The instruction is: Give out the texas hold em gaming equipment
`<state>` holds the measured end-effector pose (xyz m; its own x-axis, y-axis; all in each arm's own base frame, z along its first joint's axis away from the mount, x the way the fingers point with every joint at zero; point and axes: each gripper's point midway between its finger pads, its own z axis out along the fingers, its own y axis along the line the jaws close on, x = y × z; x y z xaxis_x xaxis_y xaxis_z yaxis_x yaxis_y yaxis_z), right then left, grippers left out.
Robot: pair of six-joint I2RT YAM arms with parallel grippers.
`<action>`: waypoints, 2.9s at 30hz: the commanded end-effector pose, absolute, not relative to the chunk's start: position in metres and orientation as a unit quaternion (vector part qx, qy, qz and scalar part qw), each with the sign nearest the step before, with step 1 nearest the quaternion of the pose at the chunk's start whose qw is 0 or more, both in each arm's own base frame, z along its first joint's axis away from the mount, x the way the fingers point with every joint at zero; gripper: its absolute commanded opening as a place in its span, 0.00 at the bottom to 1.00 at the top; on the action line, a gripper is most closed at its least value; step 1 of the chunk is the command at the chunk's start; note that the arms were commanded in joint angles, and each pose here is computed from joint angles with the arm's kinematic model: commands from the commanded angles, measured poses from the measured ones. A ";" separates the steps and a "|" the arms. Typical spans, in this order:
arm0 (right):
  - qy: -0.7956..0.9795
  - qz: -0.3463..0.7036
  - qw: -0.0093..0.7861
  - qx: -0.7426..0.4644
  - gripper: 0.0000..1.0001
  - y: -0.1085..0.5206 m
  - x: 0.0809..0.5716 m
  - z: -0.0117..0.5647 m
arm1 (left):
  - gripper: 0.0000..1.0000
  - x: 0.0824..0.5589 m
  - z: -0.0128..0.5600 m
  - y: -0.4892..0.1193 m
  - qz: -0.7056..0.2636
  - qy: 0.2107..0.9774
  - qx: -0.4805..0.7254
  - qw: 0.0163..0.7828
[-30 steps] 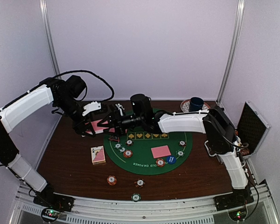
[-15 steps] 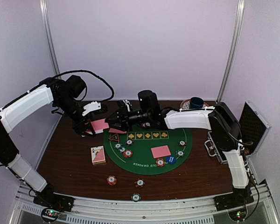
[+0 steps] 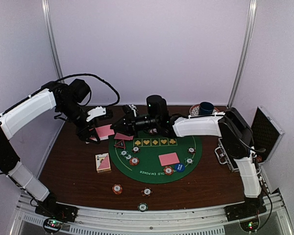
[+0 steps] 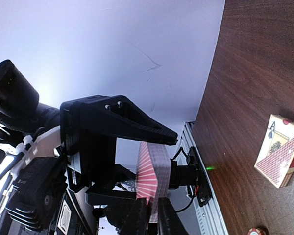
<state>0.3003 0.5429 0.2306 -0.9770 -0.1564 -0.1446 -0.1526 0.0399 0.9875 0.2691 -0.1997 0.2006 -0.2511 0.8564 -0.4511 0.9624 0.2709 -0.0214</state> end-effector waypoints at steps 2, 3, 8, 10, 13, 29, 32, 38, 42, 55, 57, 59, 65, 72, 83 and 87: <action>-0.680 -0.721 -0.004 0.129 0.08 0.534 0.288 0.279 | 0.00 0.273 0.206 -0.200 -0.144 0.775 0.585 0.190; -0.678 -0.724 -0.003 0.129 0.06 0.533 0.287 0.281 | 0.00 0.274 0.206 -0.200 -0.144 0.776 0.585 0.189; -0.679 -0.724 -0.005 0.123 0.00 0.525 0.290 0.283 | 0.00 0.273 0.204 -0.199 -0.141 0.777 0.585 0.187; -0.680 -0.723 -0.008 0.118 0.00 0.519 0.293 0.283 | 0.00 0.274 0.204 -0.198 -0.139 0.777 0.585 0.187; -0.679 -0.726 -0.013 0.111 0.00 0.508 0.298 0.285 | 0.00 0.272 0.203 -0.197 -0.138 0.777 0.585 0.186; -0.801 -0.596 -0.047 0.028 0.00 0.362 0.322 0.186 | 0.00 0.269 0.204 -0.195 -0.137 0.777 0.587 0.183; -0.839 -0.543 -0.033 0.023 0.00 0.335 0.314 0.152 | 0.00 0.268 0.204 -0.195 -0.138 0.777 0.587 0.182; -0.885 -0.464 -0.018 0.031 0.00 0.302 0.299 0.107 | 0.00 0.266 0.205 -0.196 -0.142 0.776 0.587 0.181; -0.897 -0.440 -0.012 0.027 0.00 0.291 0.298 0.088 | 0.00 0.266 0.205 -0.196 -0.143 0.777 0.586 0.180; -0.933 -0.355 -0.013 0.047 0.10 0.266 0.291 0.063 | 0.00 0.264 0.206 -0.197 -0.148 0.775 0.587 0.180; -0.939 -0.340 -0.018 0.051 0.22 0.261 0.292 0.064 | 0.00 0.264 0.206 -0.197 -0.148 0.775 0.587 0.179; -0.945 -0.322 -0.026 0.057 0.33 0.256 0.294 0.068 | 0.00 0.263 0.206 -0.196 -0.148 0.775 0.588 0.179; -0.950 -0.294 -0.077 0.072 0.56 0.250 0.311 0.103 | 0.00 0.263 0.206 -0.196 -0.149 0.775 0.587 0.179; -0.901 -0.406 -0.118 0.094 0.69 0.318 0.316 0.170 | 0.00 0.263 0.207 -0.199 -0.157 0.777 0.583 0.179; -0.771 -0.622 -0.096 0.100 0.78 0.482 0.293 0.243 | 0.00 0.266 0.211 -0.204 -0.167 0.779 0.575 0.185; -0.744 -0.654 -0.081 0.108 0.78 0.515 0.287 0.253 | 0.00 0.266 0.209 -0.203 -0.166 0.780 0.575 0.183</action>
